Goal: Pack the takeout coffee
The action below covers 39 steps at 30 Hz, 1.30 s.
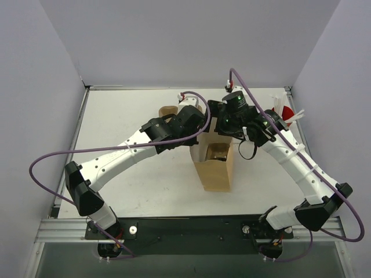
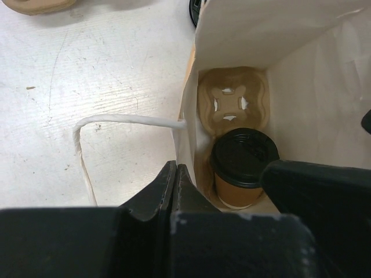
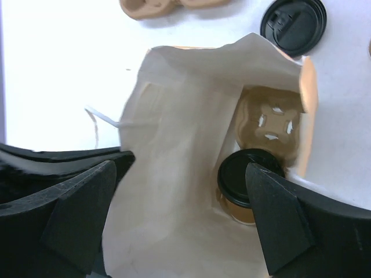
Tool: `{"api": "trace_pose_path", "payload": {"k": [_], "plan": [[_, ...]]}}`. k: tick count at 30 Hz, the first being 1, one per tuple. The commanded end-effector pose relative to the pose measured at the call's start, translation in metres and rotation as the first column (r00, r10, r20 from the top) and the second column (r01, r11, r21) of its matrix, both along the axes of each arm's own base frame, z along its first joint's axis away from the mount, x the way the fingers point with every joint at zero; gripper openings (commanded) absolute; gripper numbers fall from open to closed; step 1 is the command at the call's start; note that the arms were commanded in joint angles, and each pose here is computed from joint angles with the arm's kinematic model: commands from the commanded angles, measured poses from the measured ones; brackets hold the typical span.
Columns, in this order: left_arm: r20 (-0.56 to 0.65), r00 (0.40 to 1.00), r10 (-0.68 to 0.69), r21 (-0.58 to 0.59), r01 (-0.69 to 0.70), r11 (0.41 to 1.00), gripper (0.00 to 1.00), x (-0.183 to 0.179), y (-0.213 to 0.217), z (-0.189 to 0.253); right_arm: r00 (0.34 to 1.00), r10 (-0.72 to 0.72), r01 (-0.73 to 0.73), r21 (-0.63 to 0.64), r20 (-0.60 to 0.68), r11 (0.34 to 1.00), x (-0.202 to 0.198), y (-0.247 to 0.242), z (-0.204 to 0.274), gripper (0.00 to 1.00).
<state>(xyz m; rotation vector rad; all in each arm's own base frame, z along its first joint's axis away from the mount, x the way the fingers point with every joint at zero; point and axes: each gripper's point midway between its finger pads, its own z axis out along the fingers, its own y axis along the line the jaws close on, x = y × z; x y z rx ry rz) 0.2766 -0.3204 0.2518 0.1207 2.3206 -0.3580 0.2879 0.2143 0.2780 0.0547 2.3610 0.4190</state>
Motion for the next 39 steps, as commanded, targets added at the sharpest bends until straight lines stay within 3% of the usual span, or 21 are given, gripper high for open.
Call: {"api": "trace_pose_path", "payload": {"k": [1, 10, 21, 29, 39], "plan": [[0.034, 0.999, -0.004, -0.002, 0.004, 1.0, 0.0, 0.006, 0.002, 0.019, 0.988, -0.009, -0.016, 0.159, 0.155, 0.987, 0.006, 0.006, 0.062, 0.89], [0.047, 0.999, 0.003, -0.001, -0.003, 1.0, 0.0, 0.008, 0.004, 0.027, 0.95, -0.056, -0.032, 0.273, 0.307, 0.962, 0.005, -0.003, 0.116, 0.9], [0.059, 0.998, 0.013, -0.006, -0.013, 1.0, 0.0, 0.011, 0.01, 0.033, 0.879, -0.268, 0.208, 0.189, 0.395, 0.96, 0.02, -0.085, 0.133, 0.92], [0.065, 0.998, 0.007, -0.01, -0.006, 1.0, 0.0, 0.014, 0.012, 0.04, 0.843, -0.426, 0.406, 0.129, 0.328, 0.905, 0.037, -0.159, 0.098, 0.92], [0.056, 0.998, -0.002, -0.012, 0.003, 1.0, 0.0, 0.014, 0.015, 0.037, 0.807, -0.558, 0.573, -0.029, 0.194, 0.819, 0.053, -0.223, 0.015, 0.88]]}}
